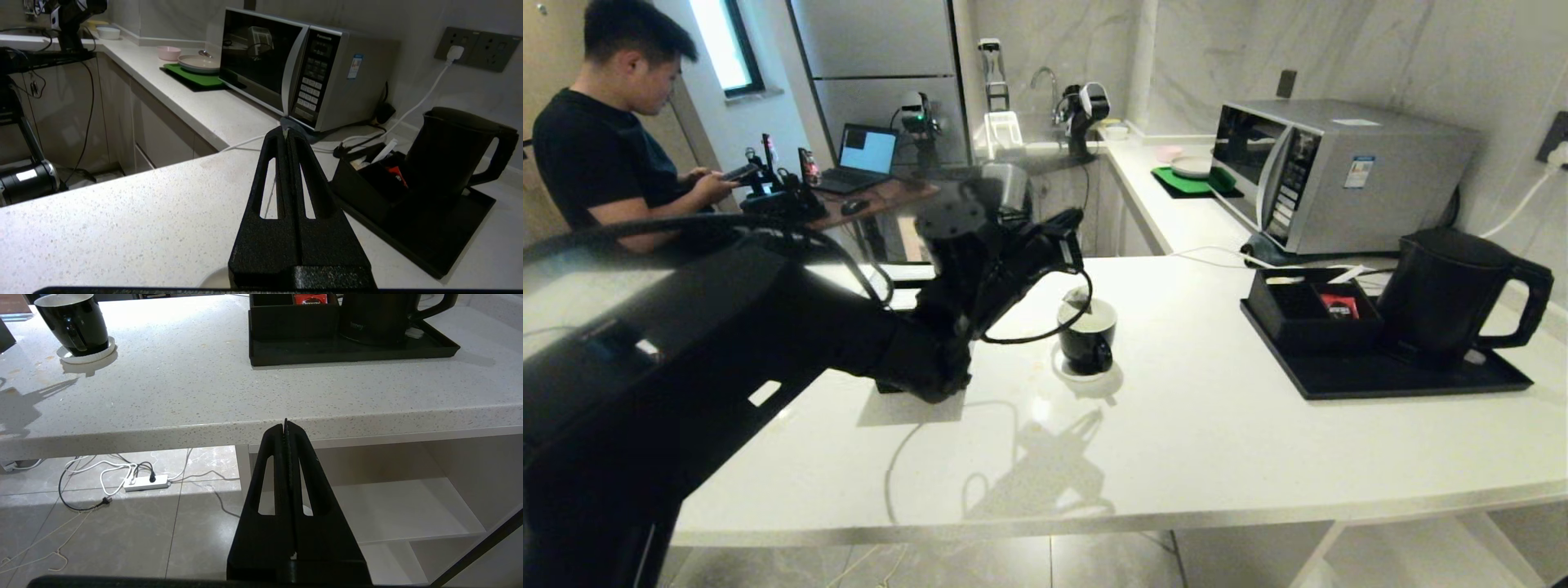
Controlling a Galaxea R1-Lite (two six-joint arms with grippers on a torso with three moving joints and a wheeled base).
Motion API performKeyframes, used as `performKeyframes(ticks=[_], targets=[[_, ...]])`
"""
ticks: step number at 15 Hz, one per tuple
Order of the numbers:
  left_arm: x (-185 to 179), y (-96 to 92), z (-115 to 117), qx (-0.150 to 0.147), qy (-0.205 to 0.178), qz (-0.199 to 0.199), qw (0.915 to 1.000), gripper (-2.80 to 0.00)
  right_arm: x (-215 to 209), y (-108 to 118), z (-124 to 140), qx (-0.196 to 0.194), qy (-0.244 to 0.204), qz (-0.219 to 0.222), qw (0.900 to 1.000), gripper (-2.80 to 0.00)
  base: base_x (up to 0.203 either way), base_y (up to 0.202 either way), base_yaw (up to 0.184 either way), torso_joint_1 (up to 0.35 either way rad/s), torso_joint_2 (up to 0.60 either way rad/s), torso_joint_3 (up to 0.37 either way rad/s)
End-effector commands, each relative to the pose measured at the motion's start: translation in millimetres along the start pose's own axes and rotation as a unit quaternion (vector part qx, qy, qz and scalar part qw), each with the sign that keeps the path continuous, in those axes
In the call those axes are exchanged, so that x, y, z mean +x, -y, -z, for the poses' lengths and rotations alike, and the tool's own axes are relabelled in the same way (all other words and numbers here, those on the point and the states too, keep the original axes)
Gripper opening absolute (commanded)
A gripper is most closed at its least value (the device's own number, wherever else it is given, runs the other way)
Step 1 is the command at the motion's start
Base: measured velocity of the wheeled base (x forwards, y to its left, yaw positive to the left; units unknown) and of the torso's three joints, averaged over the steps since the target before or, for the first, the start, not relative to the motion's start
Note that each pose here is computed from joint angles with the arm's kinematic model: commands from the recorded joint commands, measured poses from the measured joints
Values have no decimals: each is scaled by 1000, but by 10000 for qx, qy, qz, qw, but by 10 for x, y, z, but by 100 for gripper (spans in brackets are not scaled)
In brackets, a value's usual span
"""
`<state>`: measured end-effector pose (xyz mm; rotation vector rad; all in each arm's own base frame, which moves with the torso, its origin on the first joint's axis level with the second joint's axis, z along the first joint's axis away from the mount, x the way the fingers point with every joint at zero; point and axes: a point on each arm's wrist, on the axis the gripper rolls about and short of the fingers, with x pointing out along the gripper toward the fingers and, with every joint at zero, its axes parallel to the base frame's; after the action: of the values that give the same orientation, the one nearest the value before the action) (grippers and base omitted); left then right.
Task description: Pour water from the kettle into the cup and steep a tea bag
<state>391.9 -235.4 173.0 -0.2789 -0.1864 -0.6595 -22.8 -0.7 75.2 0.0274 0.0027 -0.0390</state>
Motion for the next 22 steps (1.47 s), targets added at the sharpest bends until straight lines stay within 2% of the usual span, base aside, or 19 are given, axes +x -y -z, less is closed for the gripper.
performKeyframes(ticks=[1, 22], targets=[[15, 25, -96, 6, 134, 38, 9999, -280, 1, 0, 0, 1, -7, 5, 10000, -280, 0, 0, 0, 0, 0, 0], [14, 17, -63, 2, 100, 22, 9999, -280, 0, 0, 0, 1, -1, -2, 10000, -280, 0, 0, 0, 0, 0, 0]])
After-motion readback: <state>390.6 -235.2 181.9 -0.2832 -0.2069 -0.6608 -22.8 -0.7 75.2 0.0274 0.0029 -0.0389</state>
